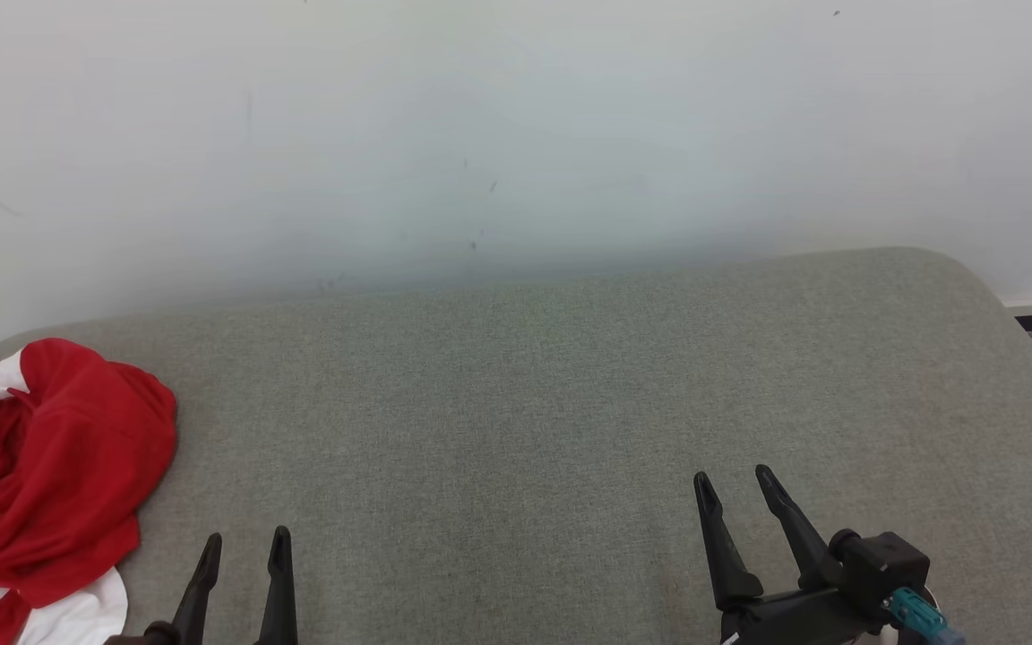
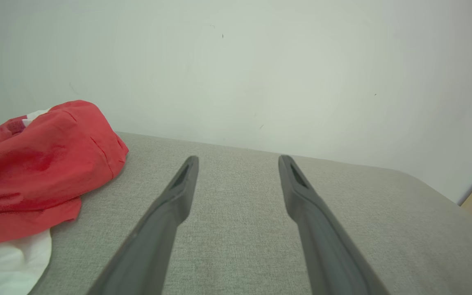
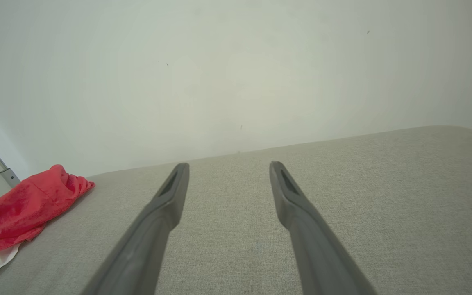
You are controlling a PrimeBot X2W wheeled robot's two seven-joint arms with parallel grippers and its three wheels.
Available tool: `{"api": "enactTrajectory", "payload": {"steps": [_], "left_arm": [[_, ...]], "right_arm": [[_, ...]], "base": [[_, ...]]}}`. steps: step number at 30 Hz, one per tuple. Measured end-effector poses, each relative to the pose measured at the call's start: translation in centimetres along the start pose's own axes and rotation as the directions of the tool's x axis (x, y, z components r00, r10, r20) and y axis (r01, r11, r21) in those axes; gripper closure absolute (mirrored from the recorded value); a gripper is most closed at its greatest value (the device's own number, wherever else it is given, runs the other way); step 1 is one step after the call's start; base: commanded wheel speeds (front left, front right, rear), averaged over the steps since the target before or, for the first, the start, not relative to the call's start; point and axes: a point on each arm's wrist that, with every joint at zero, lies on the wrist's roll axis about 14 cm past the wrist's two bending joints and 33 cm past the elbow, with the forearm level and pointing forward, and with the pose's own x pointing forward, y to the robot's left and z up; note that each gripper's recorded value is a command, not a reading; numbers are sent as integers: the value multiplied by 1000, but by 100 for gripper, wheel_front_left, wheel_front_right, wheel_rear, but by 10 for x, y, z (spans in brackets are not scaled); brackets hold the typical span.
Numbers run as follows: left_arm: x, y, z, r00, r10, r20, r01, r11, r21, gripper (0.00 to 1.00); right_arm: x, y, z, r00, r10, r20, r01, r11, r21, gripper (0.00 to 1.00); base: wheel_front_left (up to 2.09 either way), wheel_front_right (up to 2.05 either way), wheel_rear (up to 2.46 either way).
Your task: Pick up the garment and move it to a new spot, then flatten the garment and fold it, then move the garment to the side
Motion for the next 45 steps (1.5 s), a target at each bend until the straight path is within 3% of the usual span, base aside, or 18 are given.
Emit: {"api": "enactTrajectory", "payload": {"steps": [25,45], "left_arm": [[-8,2,7,999,-24,35,18,984,179,0],[-12,7,2,1000,-16,20,12,984,177,0]], "right_arm": [[-9,12,1,999,36,26,-31,986,-162,0],[-11,13,-6,999,33,8,-32,987,-160,0]], "base": [[0,0,0],[0,0,0]]}}
